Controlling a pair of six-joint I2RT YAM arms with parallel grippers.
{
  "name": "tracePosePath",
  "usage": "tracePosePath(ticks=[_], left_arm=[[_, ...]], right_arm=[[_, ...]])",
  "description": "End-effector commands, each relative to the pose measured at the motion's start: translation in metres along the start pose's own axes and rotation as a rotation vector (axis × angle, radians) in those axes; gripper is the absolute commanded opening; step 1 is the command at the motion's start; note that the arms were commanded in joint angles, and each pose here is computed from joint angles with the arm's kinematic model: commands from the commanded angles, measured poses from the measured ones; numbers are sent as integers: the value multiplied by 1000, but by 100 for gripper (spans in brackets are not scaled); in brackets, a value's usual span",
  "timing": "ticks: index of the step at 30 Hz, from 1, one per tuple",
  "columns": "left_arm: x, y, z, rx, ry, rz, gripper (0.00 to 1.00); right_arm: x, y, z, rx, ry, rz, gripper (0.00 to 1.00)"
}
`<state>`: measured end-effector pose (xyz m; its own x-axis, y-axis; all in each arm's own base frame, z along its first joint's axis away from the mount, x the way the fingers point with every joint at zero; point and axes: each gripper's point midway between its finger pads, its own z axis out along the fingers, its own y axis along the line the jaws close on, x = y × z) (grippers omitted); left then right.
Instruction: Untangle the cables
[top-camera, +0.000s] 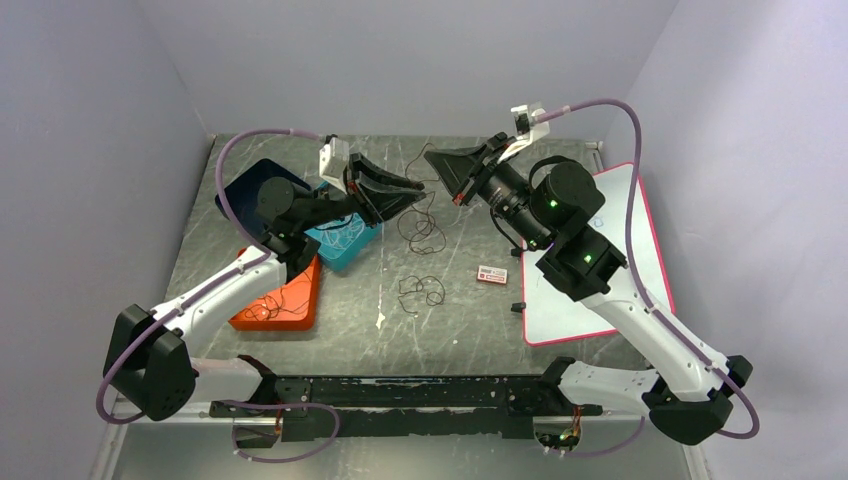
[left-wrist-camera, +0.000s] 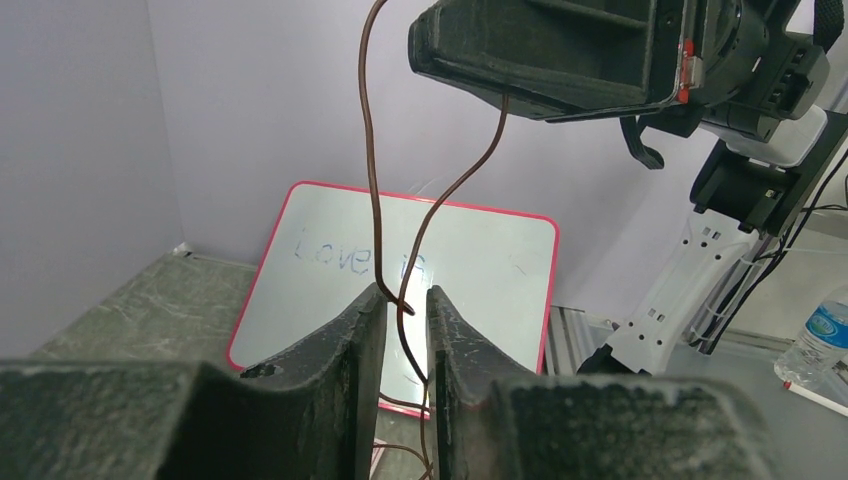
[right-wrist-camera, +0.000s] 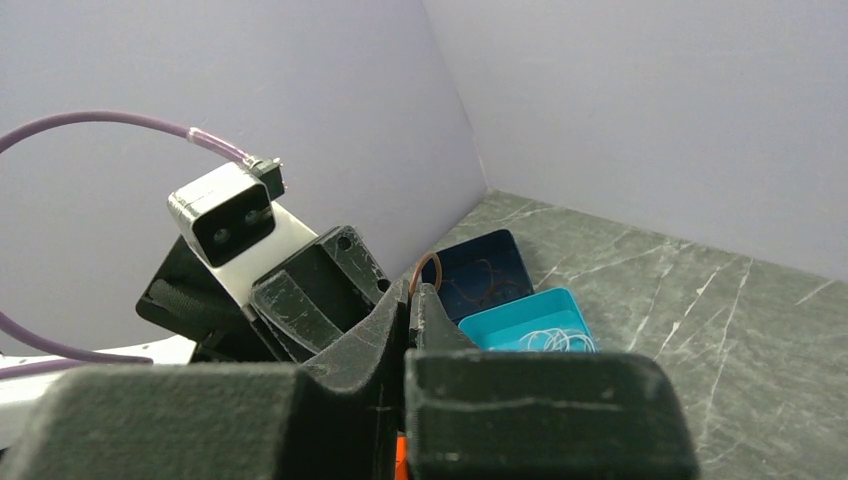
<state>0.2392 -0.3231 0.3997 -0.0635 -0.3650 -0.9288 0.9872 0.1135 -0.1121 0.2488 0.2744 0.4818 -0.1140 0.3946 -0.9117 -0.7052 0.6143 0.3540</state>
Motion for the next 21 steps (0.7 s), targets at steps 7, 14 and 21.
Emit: tracePosePath(ticks=[7,14,21], left_arm=[[-14,-10,2,37,-35,48,25],[-13,-10,2,38,-34,44,8],[-10,-5,0,0,-25,29,7]], right_arm=[[2,-3,1,4,-8,-7,0],[0,-2,0,4,-10,-9,0],[2,-6,-1,19,-10,-7,0]])
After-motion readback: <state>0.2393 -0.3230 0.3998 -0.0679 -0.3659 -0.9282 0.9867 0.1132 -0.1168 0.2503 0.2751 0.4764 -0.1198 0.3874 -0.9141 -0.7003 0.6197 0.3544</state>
